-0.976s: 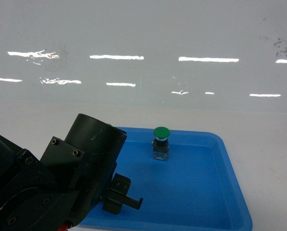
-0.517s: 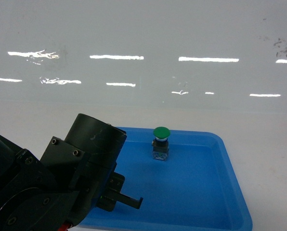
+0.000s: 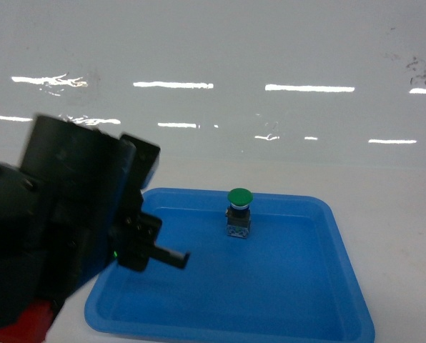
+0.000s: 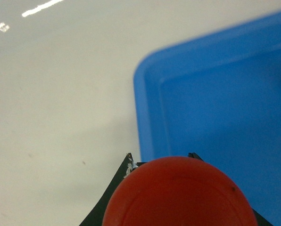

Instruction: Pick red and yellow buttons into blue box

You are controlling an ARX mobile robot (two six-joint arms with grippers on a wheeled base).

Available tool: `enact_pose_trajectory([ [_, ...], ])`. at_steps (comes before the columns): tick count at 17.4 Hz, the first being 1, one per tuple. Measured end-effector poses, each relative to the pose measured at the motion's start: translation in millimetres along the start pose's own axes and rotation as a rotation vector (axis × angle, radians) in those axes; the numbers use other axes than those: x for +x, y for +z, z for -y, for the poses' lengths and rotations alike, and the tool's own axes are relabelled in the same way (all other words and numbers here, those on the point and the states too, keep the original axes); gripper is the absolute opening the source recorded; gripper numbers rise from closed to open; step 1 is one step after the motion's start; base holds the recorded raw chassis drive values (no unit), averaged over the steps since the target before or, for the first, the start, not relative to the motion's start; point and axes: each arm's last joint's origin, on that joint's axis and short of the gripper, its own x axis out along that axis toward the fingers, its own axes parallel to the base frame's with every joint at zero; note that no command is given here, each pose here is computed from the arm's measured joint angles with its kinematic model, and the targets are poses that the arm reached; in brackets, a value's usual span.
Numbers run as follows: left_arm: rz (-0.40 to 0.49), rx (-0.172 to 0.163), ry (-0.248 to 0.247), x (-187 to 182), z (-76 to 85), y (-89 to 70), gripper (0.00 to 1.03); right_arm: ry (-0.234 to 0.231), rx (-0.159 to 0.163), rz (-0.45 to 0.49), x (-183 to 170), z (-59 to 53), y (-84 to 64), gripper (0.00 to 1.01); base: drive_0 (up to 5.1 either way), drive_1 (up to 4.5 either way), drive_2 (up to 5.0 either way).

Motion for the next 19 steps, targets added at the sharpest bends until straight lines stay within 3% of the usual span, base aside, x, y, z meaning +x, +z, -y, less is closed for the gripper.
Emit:
enact_pose_trajectory([
  [2, 0.091, 0.005, 0.018, -12, -22.3, 17.6, 0.26, 0.000, 0.000, 0.000, 0, 0.0, 0.0, 0.40, 0.0, 0.00, 0.0],
  [6, 0.222, 0.026, 0.086, -44, -75.1, 26.5, 0.26, 0.000, 0.000, 0.000, 0, 0.0, 0.0, 0.40, 0.0, 0.00, 0.0],
  [10, 0.340, 0.028, 0.133, -85, -116.6, 18.8, 0.26, 0.000, 0.000, 0.000, 0, 0.0, 0.0, 0.40, 0.0, 0.00, 0.0],
  [12, 0.367, 0.010, 0.156, -100, -132.9, 9.0, 0.26, 0.000, 0.000, 0.000, 0, 0.0, 0.0, 0.40, 0.0, 0.00, 0.0],
  [19, 0.397, -0.005, 0.150, -120, -152.6, -8.8, 0.26, 0.000, 0.000, 0.000, 0, 0.0, 0.0, 0.40, 0.0, 0.00, 0.0],
])
